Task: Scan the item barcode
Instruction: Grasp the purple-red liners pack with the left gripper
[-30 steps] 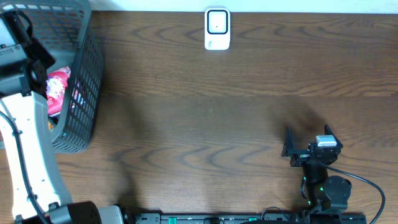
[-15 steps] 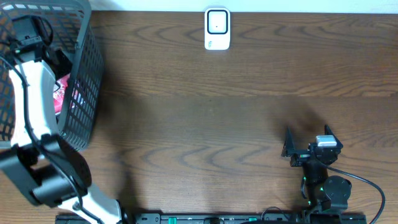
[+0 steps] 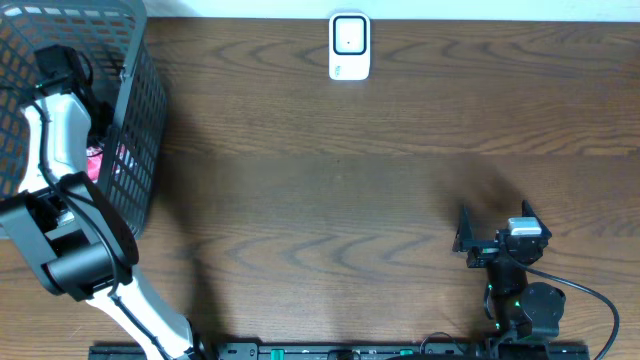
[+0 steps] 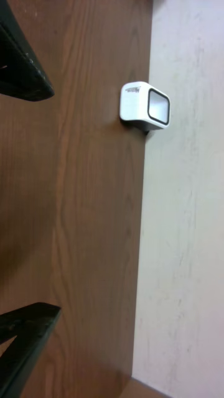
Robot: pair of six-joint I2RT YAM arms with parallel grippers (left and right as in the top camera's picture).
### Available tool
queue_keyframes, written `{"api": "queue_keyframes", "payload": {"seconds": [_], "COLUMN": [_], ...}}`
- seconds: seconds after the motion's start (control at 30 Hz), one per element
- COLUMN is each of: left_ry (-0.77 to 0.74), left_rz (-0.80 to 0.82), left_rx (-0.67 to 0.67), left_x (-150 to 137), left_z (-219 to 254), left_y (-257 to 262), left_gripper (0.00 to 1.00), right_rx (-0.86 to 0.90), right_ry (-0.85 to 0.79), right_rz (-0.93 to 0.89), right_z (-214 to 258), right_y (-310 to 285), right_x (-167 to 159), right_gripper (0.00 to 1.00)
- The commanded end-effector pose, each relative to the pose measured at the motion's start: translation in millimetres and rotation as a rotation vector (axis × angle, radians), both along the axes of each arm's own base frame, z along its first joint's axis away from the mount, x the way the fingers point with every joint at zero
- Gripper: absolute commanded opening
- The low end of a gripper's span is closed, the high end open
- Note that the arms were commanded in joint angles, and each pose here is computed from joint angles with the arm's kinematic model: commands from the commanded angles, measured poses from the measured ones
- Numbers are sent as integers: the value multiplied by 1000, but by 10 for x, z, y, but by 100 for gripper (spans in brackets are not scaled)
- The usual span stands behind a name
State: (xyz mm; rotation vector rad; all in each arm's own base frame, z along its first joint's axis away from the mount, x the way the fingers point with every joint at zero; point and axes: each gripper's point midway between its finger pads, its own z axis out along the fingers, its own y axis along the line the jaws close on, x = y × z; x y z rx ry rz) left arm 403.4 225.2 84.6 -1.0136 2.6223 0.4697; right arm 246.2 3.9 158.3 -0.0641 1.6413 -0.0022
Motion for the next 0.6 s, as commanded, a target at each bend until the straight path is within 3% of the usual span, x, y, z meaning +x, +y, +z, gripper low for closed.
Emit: {"api": "queue_keyframes", "payload": {"seconds": [0.0,0.3,0.57], "left_ry": [10,2,21], "left_rz": [-25,-45,-47], "left_rx": [-19,-61,-68], "left_x": [31,66,27], "left_z": [-72,-109,-118], "left_y": [-58,-156,-185], "left_gripper": [92,78,75], "right_rx": [-12,-12,-12], "right_ry": [-2,-2,-2], "right_rz": [11,11,11], "right_z": [-5,-5,-5], "right_y": [24,24,24], "right_x": [-2,-2,-2], "right_gripper": [99,99,99]}}
